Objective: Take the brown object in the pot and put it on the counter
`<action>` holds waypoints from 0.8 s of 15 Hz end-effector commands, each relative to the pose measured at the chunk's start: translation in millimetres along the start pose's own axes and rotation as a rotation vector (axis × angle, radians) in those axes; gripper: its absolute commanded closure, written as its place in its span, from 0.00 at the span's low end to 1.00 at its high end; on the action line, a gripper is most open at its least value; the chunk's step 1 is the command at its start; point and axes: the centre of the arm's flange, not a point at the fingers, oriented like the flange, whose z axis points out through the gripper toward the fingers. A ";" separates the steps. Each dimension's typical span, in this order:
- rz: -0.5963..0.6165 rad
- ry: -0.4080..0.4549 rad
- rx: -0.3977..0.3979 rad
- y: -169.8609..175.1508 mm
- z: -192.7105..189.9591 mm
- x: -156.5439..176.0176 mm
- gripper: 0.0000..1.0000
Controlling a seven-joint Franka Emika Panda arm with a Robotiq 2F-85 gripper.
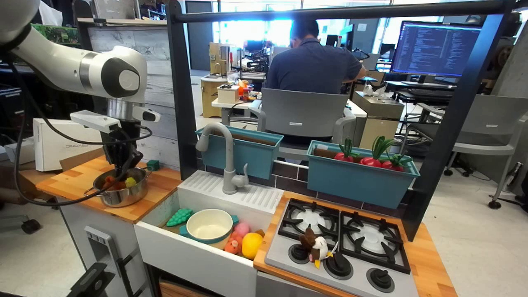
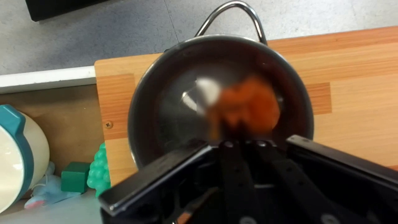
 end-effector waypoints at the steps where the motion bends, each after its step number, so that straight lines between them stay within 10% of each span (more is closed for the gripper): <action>1: -0.023 -0.003 0.034 1.4 -27.8 -3.1 0.99; 12: -0.159 0.147 0.123 -10.6 -112.1 -39.4 0.99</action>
